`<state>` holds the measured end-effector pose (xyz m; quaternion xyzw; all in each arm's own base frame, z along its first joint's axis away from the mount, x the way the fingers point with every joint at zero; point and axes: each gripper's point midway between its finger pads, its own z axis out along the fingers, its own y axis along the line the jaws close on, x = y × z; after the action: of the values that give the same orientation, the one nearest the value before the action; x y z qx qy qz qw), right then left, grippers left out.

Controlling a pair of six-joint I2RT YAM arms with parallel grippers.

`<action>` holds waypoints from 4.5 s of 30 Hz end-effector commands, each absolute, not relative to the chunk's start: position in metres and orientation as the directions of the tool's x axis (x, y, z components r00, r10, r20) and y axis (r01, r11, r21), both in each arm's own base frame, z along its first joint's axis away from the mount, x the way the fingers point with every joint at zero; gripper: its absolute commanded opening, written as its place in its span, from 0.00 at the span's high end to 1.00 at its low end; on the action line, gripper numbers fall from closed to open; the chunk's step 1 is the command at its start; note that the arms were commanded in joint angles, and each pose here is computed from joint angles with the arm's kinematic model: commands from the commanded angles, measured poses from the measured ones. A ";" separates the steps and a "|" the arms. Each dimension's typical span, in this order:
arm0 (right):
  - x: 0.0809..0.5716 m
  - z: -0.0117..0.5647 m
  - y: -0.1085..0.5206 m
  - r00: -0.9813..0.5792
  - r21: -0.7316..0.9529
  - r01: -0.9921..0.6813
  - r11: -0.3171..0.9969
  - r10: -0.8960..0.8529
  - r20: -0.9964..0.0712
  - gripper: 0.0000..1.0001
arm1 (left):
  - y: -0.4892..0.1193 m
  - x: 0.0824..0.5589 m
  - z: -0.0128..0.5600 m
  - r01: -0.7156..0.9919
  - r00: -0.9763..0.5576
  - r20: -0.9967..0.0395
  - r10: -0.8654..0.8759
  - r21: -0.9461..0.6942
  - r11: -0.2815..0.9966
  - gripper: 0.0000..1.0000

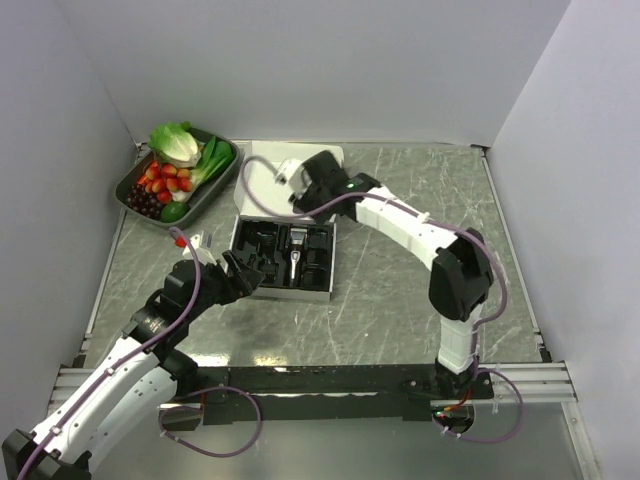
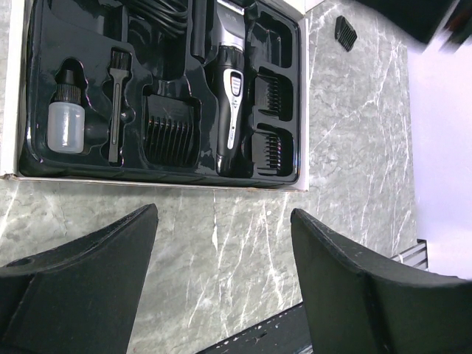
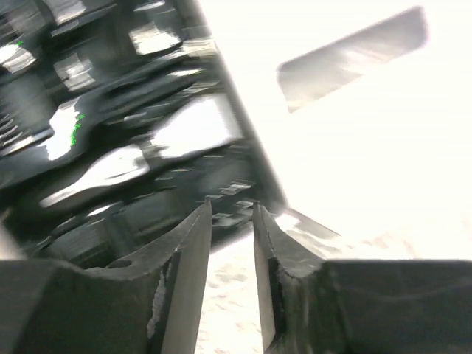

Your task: Sort the hair-cutting tools

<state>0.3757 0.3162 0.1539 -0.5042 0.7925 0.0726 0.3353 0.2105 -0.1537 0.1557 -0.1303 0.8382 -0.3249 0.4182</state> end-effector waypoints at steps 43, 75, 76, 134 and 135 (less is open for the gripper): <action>0.499 0.052 0.070 -0.742 0.044 0.366 0.929 0.320 -0.589 0.18 | -0.165 0.229 0.166 0.120 -0.586 -0.661 -0.468 -0.643 0.757 0.20; 0.490 0.043 0.055 -0.755 0.015 0.450 0.893 0.390 -0.527 0.18 | -0.168 0.225 0.161 0.127 -0.595 -0.648 -0.474 -0.659 0.741 0.20; 0.490 0.042 0.054 -0.758 0.013 0.451 0.892 0.390 -0.523 0.18 | -0.167 0.226 0.162 0.125 -0.594 -0.649 -0.475 -0.658 0.742 0.20; 0.477 0.031 0.057 -0.835 -0.055 0.440 0.896 0.386 -0.391 0.37 | -0.172 0.226 0.169 0.118 -0.593 -0.620 -0.514 -0.698 0.706 0.20; 0.476 0.030 0.056 -0.838 -0.057 0.438 0.897 0.384 -0.388 0.41 | -0.172 0.226 0.169 0.121 -0.594 -0.620 -0.513 -0.699 0.705 0.20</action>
<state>0.4727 0.0612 0.0273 0.2049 0.9577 -0.0686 0.1901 0.2251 -0.1680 0.1585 -0.1176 0.8280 -0.3448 0.4262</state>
